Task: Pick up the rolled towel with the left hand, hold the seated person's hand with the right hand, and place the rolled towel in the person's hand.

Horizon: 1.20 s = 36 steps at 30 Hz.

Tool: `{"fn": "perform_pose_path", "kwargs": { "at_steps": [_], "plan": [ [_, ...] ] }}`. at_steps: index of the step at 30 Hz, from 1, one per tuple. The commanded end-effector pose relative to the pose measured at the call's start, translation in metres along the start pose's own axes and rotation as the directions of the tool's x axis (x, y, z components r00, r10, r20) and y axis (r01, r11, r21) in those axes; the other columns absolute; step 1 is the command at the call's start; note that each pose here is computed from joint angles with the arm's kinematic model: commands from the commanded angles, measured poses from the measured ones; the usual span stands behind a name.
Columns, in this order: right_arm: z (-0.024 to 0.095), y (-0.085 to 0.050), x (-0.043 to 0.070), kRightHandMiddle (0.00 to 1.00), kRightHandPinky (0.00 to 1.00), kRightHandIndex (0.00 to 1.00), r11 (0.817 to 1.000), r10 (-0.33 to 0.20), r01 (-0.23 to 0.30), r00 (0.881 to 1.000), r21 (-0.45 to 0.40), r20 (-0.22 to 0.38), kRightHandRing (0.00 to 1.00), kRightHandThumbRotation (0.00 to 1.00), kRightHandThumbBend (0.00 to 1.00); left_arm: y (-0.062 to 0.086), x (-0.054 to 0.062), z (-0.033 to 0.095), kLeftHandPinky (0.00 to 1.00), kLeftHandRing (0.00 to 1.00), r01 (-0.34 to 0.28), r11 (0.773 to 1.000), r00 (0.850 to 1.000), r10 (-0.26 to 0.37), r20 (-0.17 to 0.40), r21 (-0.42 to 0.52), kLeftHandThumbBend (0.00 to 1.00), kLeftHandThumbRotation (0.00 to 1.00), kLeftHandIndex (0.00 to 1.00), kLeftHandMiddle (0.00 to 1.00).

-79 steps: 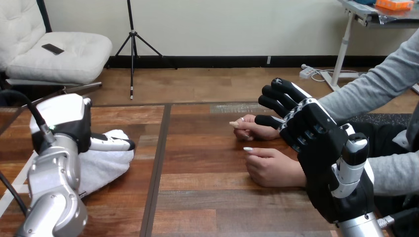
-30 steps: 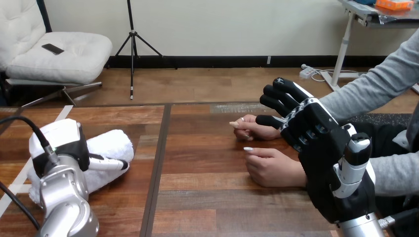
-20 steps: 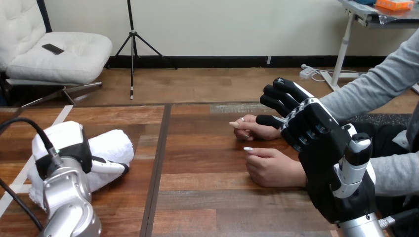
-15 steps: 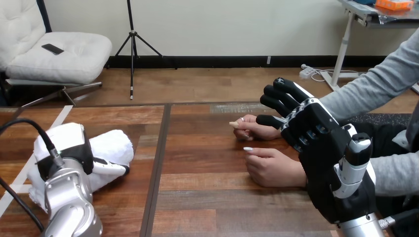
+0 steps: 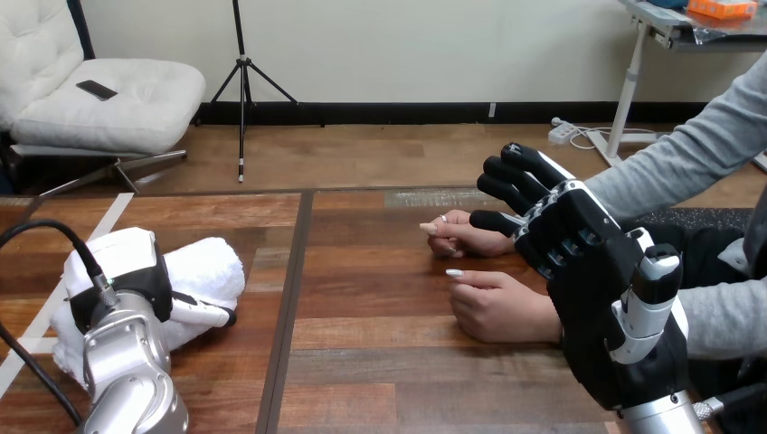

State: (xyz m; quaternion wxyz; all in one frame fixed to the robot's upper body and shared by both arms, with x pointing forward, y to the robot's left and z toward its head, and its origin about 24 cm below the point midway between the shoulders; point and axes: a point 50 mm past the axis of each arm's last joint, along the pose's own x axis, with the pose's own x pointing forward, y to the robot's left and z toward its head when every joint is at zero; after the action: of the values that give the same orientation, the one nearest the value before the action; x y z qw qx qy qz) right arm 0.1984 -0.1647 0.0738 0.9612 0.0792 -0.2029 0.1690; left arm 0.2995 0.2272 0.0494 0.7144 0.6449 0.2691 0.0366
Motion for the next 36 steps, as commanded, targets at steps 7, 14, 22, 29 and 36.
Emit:
{"fn": "perform_pose_path", "kwargs": {
  "at_steps": [7, 14, 22, 29, 36],
  "plan": [
    [0.017, 0.000, 0.011, 0.86, 0.78, 0.85, 0.999, 0.030, -0.028, 0.995, -0.026, 0.093, 0.88, 1.00, 1.00, 0.006, 0.002, 0.010, 1.00, 1.00, -0.027, 1.000, 0.999, 0.027, 0.039, -0.008, 1.00, 0.48, 0.96, 0.99],
    [0.019, 0.000, 0.011, 0.86, 0.78, 0.85, 0.999, 0.035, -0.032, 0.995, -0.031, 0.096, 0.88, 1.00, 1.00, 0.005, 0.002, 0.012, 1.00, 1.00, -0.012, 1.000, 0.999, 0.013, 0.049, -0.022, 1.00, 0.49, 0.96, 0.99],
    [0.022, 0.001, 0.011, 0.86, 0.77, 0.84, 0.999, 0.037, -0.033, 0.993, -0.035, 0.113, 0.87, 1.00, 1.00, 0.003, 0.003, 0.013, 1.00, 1.00, 0.001, 0.999, 0.998, 0.002, 0.063, -0.044, 1.00, 0.47, 0.96, 0.99],
    [0.024, 0.002, 0.010, 0.86, 0.75, 0.84, 0.998, 0.043, -0.039, 0.992, -0.040, 0.118, 0.86, 1.00, 1.00, 0.003, 0.005, 0.014, 1.00, 0.98, 0.034, 0.997, 0.997, -0.028, 0.076, -0.071, 0.99, 0.44, 0.95, 0.97],
    [0.027, 0.002, 0.010, 0.86, 0.73, 0.83, 0.998, 0.045, -0.040, 0.991, -0.044, 0.128, 0.86, 1.00, 1.00, 0.003, 0.006, 0.014, 0.99, 0.98, 0.061, 0.994, 0.995, -0.053, 0.083, -0.094, 0.98, 0.43, 0.95, 0.97]
  ]
}}
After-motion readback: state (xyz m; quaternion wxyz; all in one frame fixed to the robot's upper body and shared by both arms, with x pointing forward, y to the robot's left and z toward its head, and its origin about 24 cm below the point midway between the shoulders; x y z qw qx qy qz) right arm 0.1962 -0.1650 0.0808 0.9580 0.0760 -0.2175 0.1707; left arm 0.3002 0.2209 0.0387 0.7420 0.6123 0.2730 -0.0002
